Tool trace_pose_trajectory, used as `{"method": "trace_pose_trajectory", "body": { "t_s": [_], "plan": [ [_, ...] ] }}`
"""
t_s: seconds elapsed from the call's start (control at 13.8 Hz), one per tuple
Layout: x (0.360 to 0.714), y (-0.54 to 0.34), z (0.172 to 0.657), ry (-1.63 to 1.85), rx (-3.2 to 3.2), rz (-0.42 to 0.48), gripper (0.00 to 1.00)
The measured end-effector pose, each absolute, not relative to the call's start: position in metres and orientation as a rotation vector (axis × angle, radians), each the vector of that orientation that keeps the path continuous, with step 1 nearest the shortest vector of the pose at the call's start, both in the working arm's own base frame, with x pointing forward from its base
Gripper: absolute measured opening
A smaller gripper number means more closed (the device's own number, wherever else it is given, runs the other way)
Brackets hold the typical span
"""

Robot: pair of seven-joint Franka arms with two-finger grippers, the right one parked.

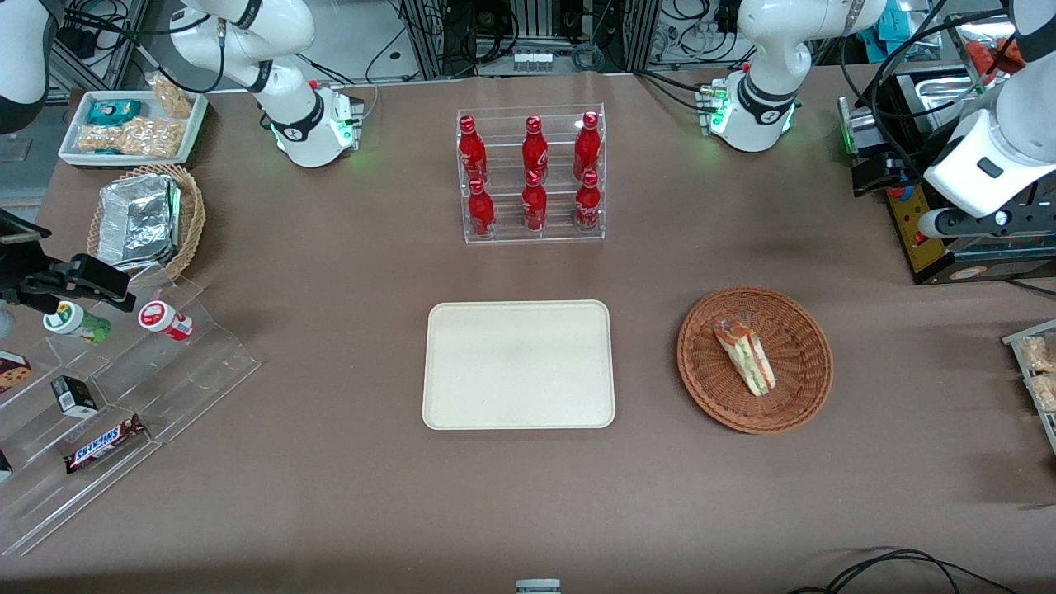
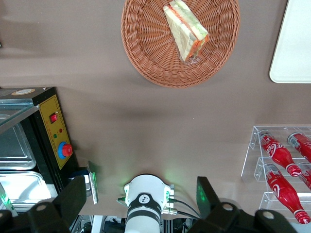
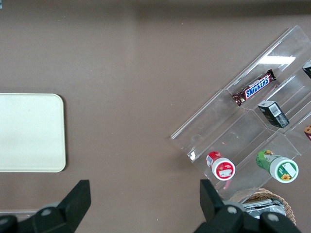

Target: Place sandwich from basket to tray

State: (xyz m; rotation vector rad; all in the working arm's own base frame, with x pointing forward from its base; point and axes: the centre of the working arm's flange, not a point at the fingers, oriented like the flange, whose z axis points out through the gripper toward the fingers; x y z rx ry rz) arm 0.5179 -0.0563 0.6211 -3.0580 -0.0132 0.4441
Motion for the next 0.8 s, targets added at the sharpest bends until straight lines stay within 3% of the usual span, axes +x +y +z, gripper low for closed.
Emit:
{"method": "trace_pose_trajectory", "body": {
  "t_s": [0.8],
  "plan": [
    [0.518, -0.069, 0.621, 0.025, -3.058, 0.437, 1.0]
  ]
}}
